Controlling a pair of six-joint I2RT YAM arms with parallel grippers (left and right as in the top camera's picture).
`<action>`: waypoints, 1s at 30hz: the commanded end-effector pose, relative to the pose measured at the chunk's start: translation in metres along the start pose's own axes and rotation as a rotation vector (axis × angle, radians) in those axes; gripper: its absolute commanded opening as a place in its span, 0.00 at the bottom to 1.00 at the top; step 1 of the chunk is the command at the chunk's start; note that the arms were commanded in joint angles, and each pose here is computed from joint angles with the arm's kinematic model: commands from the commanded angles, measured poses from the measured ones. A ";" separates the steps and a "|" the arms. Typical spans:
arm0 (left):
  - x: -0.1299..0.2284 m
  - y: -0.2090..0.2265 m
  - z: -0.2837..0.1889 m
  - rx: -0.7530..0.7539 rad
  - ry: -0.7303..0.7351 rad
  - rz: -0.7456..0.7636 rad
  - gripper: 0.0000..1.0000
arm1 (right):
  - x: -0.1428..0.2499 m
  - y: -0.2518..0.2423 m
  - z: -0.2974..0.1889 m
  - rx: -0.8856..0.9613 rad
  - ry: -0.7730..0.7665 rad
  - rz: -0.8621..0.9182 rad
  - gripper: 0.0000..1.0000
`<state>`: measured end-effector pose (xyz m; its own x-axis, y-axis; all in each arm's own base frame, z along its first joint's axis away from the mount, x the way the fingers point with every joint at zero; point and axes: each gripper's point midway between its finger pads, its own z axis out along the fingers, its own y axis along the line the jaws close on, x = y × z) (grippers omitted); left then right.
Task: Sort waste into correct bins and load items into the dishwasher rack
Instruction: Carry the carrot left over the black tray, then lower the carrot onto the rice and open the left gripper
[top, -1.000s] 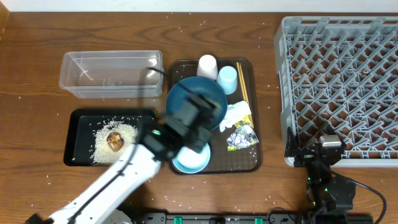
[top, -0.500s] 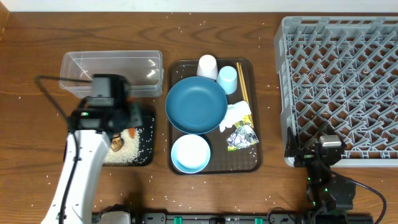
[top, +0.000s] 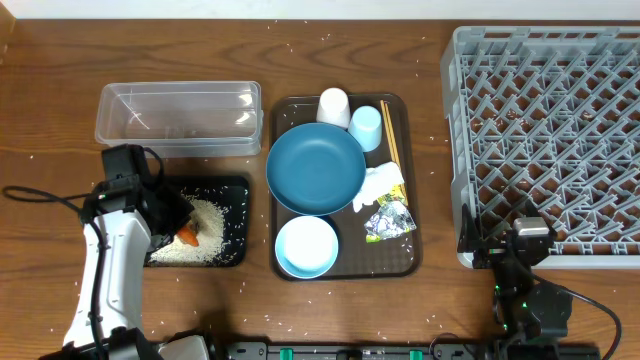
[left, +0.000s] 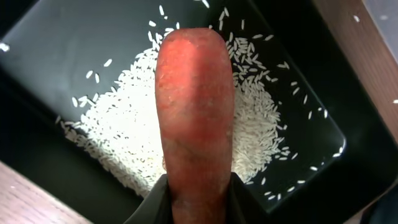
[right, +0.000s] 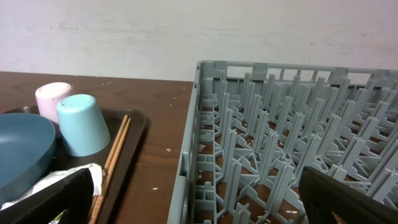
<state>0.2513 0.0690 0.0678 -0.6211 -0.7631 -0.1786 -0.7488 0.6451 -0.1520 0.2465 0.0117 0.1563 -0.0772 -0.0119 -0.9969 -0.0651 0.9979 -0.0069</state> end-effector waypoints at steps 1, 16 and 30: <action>-0.002 0.001 0.003 -0.004 -0.004 -0.063 0.19 | 0.001 -0.002 0.000 0.007 0.002 -0.001 0.99; -0.014 -0.007 0.003 0.033 -0.055 -0.087 0.21 | 0.001 -0.002 0.000 0.007 0.002 -0.001 0.99; -0.020 -0.011 0.003 0.049 -0.076 -0.105 0.33 | 0.001 -0.002 0.000 0.007 0.002 -0.001 0.99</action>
<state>0.2751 0.0760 0.0745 -0.5274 -0.8147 -0.2412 -0.7842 0.5760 -0.2307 0.2465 0.0117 0.1564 -0.0768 -0.0119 -0.9970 -0.0651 0.9979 -0.0069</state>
